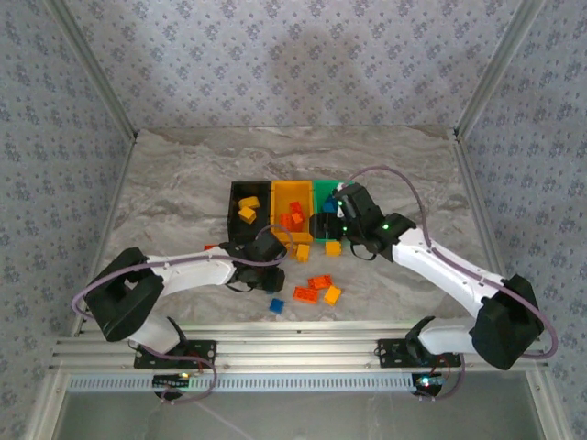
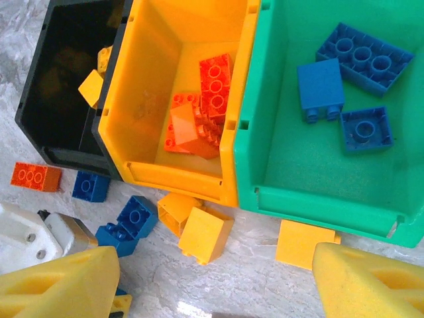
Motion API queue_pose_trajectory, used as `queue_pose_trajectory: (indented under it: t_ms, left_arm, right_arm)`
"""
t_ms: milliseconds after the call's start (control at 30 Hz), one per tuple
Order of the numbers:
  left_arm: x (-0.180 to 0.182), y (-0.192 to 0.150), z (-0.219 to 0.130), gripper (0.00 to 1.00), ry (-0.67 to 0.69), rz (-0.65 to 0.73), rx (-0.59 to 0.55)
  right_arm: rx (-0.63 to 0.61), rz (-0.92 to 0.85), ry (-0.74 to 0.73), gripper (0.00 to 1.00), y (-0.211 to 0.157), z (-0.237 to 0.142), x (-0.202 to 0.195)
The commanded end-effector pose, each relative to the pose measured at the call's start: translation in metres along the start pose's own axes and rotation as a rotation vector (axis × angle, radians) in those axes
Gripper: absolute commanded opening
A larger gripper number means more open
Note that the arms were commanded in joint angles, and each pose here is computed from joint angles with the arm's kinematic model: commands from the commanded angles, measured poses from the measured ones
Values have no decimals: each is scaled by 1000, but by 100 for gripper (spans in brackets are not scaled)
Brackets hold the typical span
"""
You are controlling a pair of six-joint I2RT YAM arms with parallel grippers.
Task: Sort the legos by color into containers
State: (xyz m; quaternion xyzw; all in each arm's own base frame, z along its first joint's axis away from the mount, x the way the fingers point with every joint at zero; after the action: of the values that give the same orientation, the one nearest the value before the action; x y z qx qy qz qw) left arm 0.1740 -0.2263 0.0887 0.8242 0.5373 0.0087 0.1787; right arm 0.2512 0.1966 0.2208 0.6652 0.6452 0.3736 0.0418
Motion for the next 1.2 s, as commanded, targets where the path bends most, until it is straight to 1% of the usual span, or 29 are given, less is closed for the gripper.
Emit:
queue_pose_trajectory:
  t_ms: [0,67,100,200,300,400,567,667,733,900,933,1000,1133,1167]
  left_arm:
    - [-2,-1,-4,31,-2,22,19]
    - [-2,0,-10,25,0,19,8]
    - [-2,0,-12,23,0,18,2]
    - [-5,8,-26,21,-12,12,-41]
    - [-15,27,-45,21,-46,13,-116]
    - [-28,60,-61,21,-70,34,-201]
    - [-52,133,-75,20,-113,81,-295]
    - [-67,173,-73,20,-130,114,-323]
    - [-74,194,-66,19,-140,127,-320]
    - [-86,229,-36,19,-138,146,-282]
    - [-87,235,-32,20,-141,144,-281]
    - [-90,242,-25,24,-145,141,-276]
    - [-92,253,-19,44,-157,128,-280]
    - [-97,260,-28,49,-174,130,-303]
  right_arm:
    - [-18,24,-23,79,0,-6,-8]
    - [-21,32,-31,79,1,-6,-10]
    - [-24,34,-32,79,1,-6,-10]
    - [-30,49,-51,79,0,-6,-16]
    - [-27,74,-81,78,-4,-7,-26]
    - [-33,105,-105,78,-11,-10,-38]
    - [-33,155,-147,78,-24,-16,-57]
    - [-19,173,-171,78,-34,-22,-67]
    - [-16,180,-177,78,-40,-26,-72]
    - [2,194,-172,79,-53,-30,-81]
    - [8,194,-167,79,-55,-31,-82]
    - [17,195,-156,79,-58,-30,-83]
    - [37,191,-146,80,-62,-29,-83]
    - [45,188,-141,80,-63,-28,-83]
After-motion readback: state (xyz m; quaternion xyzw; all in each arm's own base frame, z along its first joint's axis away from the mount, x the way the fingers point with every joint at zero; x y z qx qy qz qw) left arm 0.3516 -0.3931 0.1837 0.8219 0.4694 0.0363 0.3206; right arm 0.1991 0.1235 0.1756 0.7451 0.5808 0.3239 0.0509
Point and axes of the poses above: each hand's point on the last joint's axis, 136 mm out from that joint toward the fingers, its own z axis out along the fingers, its own x axis along the line the jaws close on, y = z × x, the point moved 7 cm from there along -z, back along the fingers, and after that the axes turned 8 degrees about z, right-handed, at the moved point
